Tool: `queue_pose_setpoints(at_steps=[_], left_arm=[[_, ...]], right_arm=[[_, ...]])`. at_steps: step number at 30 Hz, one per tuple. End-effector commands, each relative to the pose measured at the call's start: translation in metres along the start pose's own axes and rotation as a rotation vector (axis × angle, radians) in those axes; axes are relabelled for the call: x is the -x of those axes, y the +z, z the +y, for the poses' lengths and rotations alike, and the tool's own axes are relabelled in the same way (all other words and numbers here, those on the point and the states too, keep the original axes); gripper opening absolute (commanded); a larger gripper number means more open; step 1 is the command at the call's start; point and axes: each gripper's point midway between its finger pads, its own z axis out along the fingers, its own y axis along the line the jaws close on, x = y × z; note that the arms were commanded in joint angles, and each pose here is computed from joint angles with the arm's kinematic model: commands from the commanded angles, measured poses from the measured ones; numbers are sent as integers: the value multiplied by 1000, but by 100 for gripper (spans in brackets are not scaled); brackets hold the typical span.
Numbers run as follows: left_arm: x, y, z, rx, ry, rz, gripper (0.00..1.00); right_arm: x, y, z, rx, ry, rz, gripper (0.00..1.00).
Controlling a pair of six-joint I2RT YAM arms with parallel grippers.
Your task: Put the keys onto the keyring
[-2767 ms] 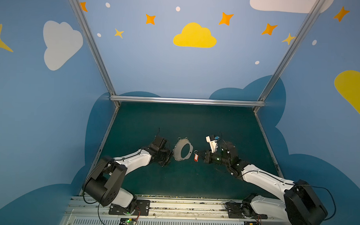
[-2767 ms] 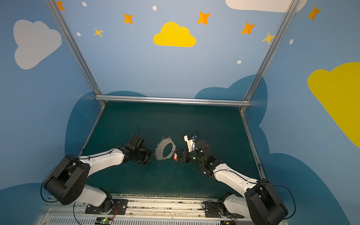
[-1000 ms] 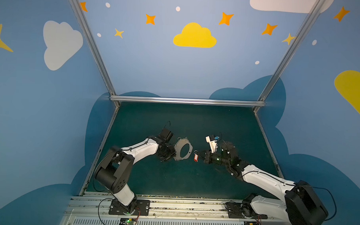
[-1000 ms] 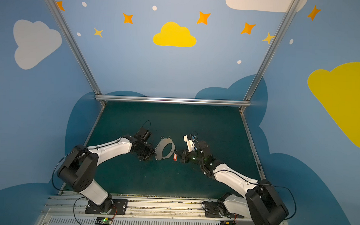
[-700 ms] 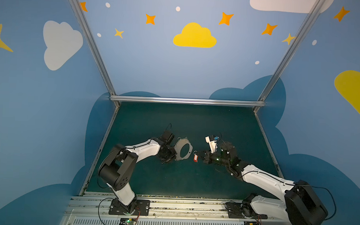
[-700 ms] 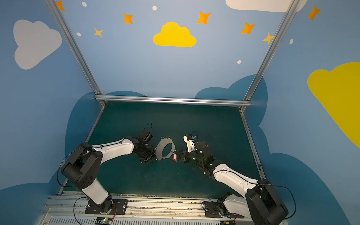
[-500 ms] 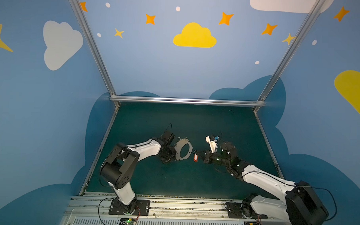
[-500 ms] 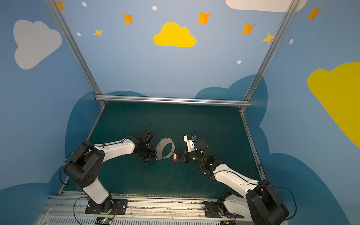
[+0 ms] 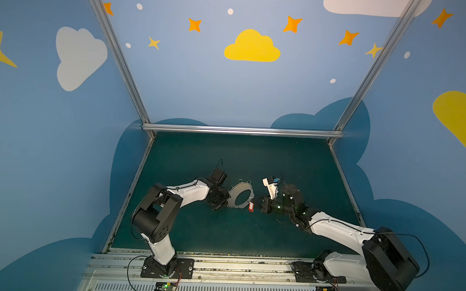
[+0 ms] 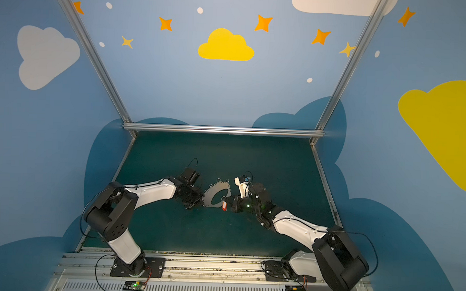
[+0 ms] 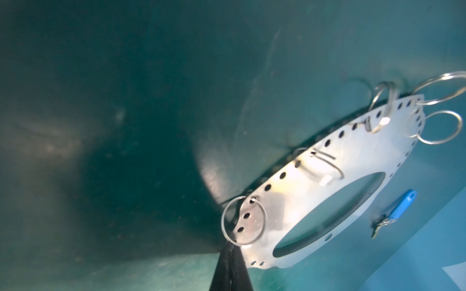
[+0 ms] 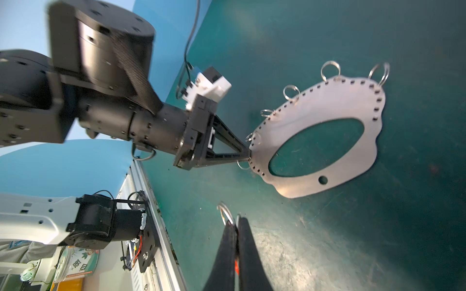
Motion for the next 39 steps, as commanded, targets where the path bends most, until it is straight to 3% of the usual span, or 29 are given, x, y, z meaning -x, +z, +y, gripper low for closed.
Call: queue_pose_setpoints(at_steps=[1,9,18,39], left_arm=[[3,4,-7,-36,-36,-7,4],[14,3,-12,-96,-121,-69,4],[21,0,-15,-146,-197,-120,4],[26,-12,-27,-245,-244,-159,4]], right_arm=[[-11,9,-3,8,-5,23,0],[-23,37,-13,-44,14,83,0],[-19,69,-35,-227,100,160,0],[-27,104,-41,-360,169,321,0]])
